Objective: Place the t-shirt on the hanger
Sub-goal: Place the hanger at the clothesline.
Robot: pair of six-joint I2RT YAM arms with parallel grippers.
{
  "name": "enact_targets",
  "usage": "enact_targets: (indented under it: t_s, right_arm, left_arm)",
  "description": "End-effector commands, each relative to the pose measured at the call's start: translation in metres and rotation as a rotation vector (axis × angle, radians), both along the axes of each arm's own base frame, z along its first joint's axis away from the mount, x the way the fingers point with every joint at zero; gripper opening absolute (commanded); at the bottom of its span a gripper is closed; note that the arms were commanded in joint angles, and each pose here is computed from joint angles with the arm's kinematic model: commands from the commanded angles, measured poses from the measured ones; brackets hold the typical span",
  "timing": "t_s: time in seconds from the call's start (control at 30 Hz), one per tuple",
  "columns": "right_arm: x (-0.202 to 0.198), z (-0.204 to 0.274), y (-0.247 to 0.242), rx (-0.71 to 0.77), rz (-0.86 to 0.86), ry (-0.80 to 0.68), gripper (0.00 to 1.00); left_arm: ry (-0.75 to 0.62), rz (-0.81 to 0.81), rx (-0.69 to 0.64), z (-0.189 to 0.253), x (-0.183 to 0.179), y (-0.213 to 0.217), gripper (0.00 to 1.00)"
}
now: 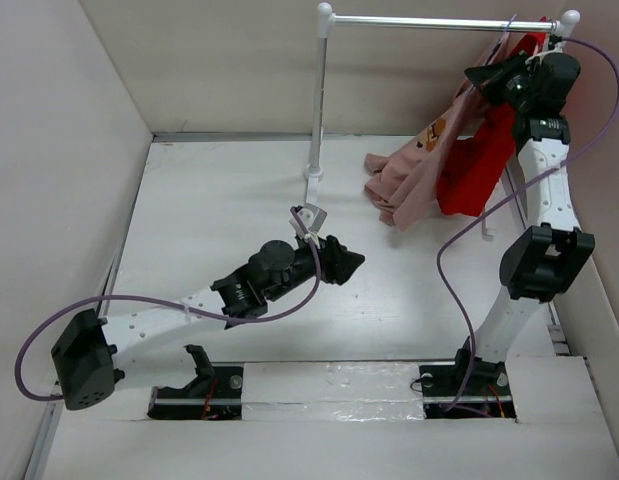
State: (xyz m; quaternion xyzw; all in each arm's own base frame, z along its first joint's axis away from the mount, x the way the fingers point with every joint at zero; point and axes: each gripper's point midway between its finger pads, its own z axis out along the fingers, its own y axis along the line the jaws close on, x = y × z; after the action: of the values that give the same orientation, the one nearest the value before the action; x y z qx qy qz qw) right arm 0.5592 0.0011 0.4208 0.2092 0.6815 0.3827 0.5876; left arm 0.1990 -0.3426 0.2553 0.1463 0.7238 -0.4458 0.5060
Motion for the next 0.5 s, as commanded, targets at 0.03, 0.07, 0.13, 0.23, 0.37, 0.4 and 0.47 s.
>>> enact_targets:
  t_s: [0.03, 0.07, 0.13, 0.23, 0.37, 0.4, 0.47]
  right_arm:
    - [-0.006, 0.052, -0.007, -0.041, 0.006, -0.151, 0.0]
    - [-0.006, 0.052, -0.007, -0.041, 0.004, -0.155, 0.0]
    - [-0.003, 0.043, -0.013, -0.039, -0.005, -0.143, 0.0]
    - [-0.001, 0.034, -0.018, -0.041, -0.007, -0.13, 0.0]
    - [-0.005, 0.027, -0.032, -0.029, -0.018, -0.142, 0.0]
    - [-0.007, 0.027, -0.036, -0.027, -0.022, -0.145, 0.0]
    - [-0.007, 0.022, -0.039, -0.018, -0.019, -0.142, 0.0]
  left_arm:
    - [-0.02, -0.033, -0.061, 0.015, -0.003, -0.008, 0.51]
    - [-0.02, -0.034, -0.063, 0.014, -0.003, -0.008, 0.51]
    - [-0.017, -0.036, -0.058, 0.01, -0.003, -0.009, 0.51]
    - [-0.012, -0.045, -0.052, 0.008, -0.003, -0.012, 0.51]
    - [-0.003, -0.052, -0.038, 0.001, -0.003, -0.015, 0.51]
    - [0.002, -0.05, -0.039, 0.0, -0.003, -0.015, 0.51]
    - [0.007, -0.048, -0.041, -0.002, -0.003, -0.015, 0.51]
